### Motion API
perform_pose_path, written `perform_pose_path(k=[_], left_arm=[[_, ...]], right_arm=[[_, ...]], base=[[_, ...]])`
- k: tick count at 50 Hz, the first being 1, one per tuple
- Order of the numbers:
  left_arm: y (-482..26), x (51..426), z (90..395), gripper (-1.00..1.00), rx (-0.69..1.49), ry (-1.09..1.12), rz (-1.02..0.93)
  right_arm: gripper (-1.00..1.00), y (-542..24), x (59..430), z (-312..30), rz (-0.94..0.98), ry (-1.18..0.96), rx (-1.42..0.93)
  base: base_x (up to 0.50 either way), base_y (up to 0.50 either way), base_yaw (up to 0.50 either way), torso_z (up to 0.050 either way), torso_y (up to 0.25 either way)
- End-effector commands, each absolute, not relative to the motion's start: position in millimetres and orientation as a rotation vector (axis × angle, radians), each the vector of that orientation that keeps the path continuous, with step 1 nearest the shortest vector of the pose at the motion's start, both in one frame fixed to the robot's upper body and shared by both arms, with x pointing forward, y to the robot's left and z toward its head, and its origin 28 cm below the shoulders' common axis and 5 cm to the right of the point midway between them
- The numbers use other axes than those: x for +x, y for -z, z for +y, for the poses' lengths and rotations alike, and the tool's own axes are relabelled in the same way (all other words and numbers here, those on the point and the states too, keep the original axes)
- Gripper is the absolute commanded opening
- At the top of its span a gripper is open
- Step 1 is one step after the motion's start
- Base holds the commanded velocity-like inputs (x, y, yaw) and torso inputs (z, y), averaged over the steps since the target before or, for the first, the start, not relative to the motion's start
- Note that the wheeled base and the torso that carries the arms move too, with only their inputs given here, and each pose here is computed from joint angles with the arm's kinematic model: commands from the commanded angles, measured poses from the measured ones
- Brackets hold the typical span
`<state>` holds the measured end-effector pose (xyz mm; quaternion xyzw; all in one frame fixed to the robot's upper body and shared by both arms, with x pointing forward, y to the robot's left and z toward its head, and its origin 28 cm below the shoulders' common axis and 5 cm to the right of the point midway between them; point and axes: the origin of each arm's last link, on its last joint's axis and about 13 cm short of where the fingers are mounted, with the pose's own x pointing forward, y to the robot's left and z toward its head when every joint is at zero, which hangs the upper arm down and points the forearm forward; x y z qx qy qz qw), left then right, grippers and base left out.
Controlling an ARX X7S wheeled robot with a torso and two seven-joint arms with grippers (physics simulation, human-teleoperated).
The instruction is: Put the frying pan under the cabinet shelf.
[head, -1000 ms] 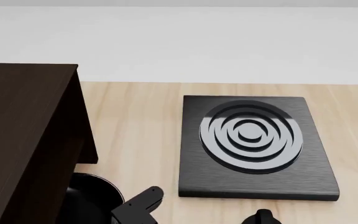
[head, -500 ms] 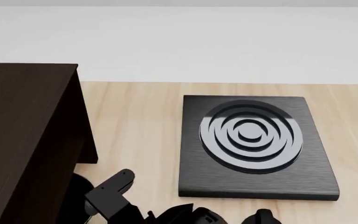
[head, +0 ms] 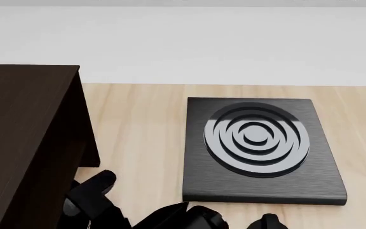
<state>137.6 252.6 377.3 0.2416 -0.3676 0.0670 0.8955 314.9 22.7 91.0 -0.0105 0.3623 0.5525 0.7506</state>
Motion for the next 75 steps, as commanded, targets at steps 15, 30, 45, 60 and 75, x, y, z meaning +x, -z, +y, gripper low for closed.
perform_pose_path(k=[15, 30, 45, 60, 75], left_arm=[[-379, 133, 252, 1.00, 0.493, -0.135, -0.772], [-380, 131, 252, 1.00, 0.485, -0.130, -0.771], [-382, 131, 248, 1.00, 0.488, -0.120, -0.777], [-383, 130, 246, 1.00, 0.491, -0.109, -0.775], [-381, 133, 242, 1.00, 0.481, -0.082, -0.766]], right_arm=[[1.00, -110, 298, 2, 0.800, -1.182, -0.080], [1.00, -148, 285, -18, 0.682, -1.137, -0.101], [1.00, -167, 264, -41, 0.639, -1.075, -0.113], [1.00, -203, 240, -64, 0.495, -1.000, -0.095], [1.00, -228, 224, -89, 0.377, -0.883, -0.119]], base=[[0.00, 0.00, 0.00, 0.000, 0.000], [0.00, 0.00, 0.00, 0.000, 0.000], [0.00, 0.00, 0.00, 0.000, 0.000], [0.00, 0.00, 0.00, 0.000, 0.000], [0.00, 0.00, 0.00, 0.000, 0.000]])
